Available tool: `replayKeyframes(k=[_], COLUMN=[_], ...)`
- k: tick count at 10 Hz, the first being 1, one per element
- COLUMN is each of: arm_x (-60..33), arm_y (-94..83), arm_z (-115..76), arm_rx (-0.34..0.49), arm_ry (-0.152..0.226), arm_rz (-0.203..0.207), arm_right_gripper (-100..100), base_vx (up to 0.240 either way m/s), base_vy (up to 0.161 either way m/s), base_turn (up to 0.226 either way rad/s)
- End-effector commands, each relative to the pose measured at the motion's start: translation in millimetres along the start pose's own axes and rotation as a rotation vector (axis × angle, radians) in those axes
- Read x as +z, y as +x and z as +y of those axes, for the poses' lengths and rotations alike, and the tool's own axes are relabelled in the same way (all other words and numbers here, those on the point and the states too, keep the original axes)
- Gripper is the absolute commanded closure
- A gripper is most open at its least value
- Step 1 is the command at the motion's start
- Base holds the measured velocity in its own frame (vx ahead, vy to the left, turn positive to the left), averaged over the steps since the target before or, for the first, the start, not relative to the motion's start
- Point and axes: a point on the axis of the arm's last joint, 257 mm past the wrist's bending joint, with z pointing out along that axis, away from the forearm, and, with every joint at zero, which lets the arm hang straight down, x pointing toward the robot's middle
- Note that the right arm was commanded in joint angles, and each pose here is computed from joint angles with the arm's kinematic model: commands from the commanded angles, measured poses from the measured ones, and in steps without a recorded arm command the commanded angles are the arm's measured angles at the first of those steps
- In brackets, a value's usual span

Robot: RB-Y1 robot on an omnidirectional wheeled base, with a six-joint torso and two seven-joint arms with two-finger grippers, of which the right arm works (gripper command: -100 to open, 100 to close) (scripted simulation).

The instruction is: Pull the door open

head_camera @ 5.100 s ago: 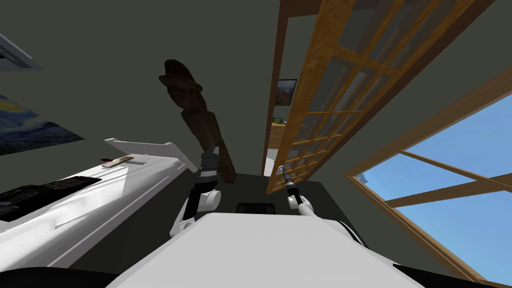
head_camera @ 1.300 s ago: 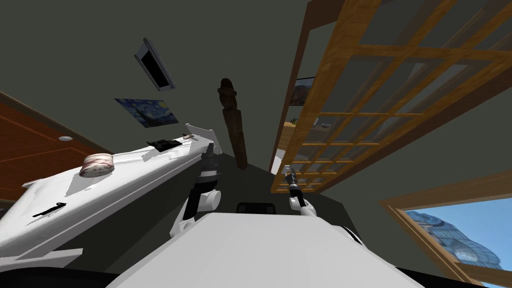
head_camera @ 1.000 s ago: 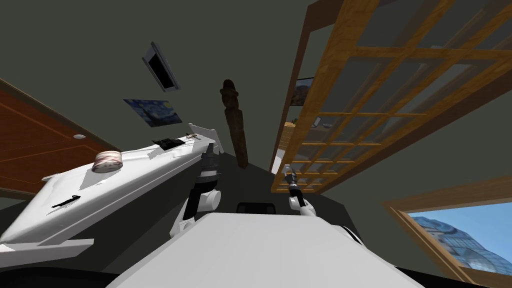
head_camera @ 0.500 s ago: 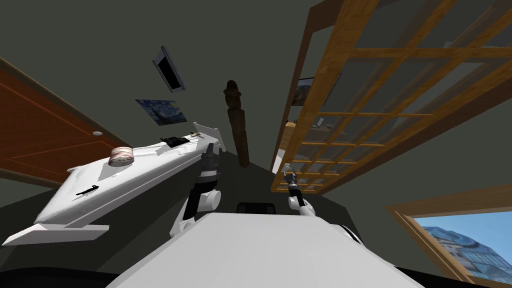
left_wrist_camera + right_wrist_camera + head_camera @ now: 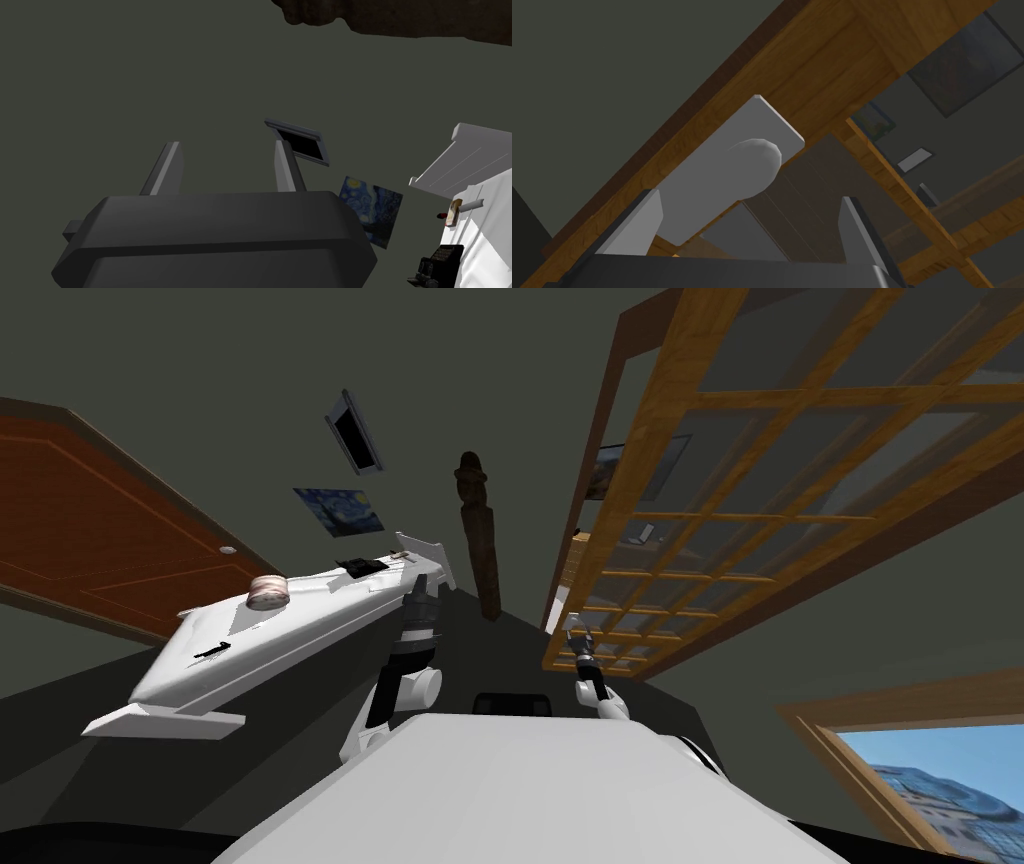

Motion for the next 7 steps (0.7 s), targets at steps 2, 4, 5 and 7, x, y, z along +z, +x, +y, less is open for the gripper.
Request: replayKeyframes(k=[2,4,5,7], arm_x=[0.4,0.6,0.8,1.0], arm_y=[-0.1,-0.2,-0.3,-0.5], arm_z=[-0.4,-0.7,-1.0,-1.2], arm_rx=[0.081,0.131,0.18,0.232], arm_ry=[-0.005,-0.009,-0.013,-0.017], arm_rz=[-0.006,-0.01,-0.014,-0.017], arm_right_gripper=[-100,-100,-100,-100], base_vx=[-0.065,-0.057,-0.06,-0.075], base_vy=[-0.042,-0.029,-0.029,-0.032], base_turn=[0.09,0.058,0.084,0.082])
